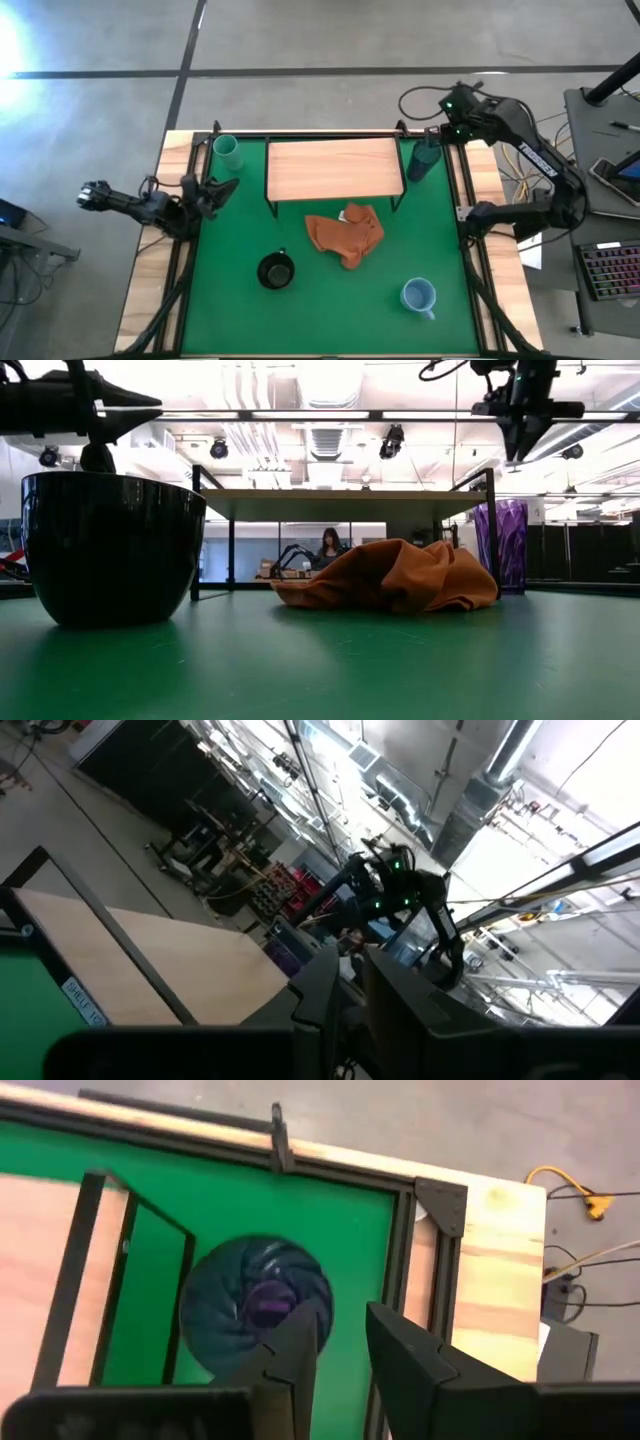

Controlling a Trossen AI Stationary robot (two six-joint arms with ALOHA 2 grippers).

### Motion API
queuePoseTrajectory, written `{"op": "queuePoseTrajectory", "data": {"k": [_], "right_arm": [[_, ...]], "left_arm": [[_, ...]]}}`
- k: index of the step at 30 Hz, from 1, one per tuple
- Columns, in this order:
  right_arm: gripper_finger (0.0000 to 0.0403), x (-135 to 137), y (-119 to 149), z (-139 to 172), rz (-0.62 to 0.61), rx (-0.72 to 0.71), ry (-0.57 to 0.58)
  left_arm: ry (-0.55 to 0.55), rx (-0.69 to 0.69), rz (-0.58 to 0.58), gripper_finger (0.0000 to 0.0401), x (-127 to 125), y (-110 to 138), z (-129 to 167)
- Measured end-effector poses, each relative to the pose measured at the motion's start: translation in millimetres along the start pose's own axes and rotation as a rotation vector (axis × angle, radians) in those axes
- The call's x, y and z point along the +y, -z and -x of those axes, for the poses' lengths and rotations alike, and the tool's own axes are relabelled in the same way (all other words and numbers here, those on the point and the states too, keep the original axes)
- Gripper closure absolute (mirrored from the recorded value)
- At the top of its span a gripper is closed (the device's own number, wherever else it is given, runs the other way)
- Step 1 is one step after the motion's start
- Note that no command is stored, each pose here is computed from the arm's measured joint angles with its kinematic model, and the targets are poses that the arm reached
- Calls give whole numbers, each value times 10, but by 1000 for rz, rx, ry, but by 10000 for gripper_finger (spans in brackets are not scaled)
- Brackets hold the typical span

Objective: Stack small to large cups/mugs on shelf
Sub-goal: Put the violet cup on the shelf

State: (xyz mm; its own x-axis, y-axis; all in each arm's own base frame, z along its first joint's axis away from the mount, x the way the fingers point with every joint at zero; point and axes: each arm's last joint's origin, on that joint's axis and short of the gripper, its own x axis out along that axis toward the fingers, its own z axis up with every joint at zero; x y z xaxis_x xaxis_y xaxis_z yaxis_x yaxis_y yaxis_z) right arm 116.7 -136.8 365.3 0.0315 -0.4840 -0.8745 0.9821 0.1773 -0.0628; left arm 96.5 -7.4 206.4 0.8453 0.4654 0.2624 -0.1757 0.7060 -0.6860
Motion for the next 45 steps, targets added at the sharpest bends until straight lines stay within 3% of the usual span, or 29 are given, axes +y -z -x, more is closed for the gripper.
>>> {"op": "queuePoseTrajectory", "data": {"k": [5, 12, 23, 45], "right_arm": [[319, -19, 52, -34, 13, 56, 29], [319, 86, 22, -192, 1, 126, -30], [319, 137, -119, -566, 85, 241, 51], [319, 227, -155, -906, 120, 329, 91]], "left_arm": [[4, -6, 7, 364, -1, -12, 6], [3, -4, 5, 364, -1, -9, 5], [3, -5, 14, 364, -1, -11, 5], [-2, 6, 2, 364, 4, 9, -1]]}}
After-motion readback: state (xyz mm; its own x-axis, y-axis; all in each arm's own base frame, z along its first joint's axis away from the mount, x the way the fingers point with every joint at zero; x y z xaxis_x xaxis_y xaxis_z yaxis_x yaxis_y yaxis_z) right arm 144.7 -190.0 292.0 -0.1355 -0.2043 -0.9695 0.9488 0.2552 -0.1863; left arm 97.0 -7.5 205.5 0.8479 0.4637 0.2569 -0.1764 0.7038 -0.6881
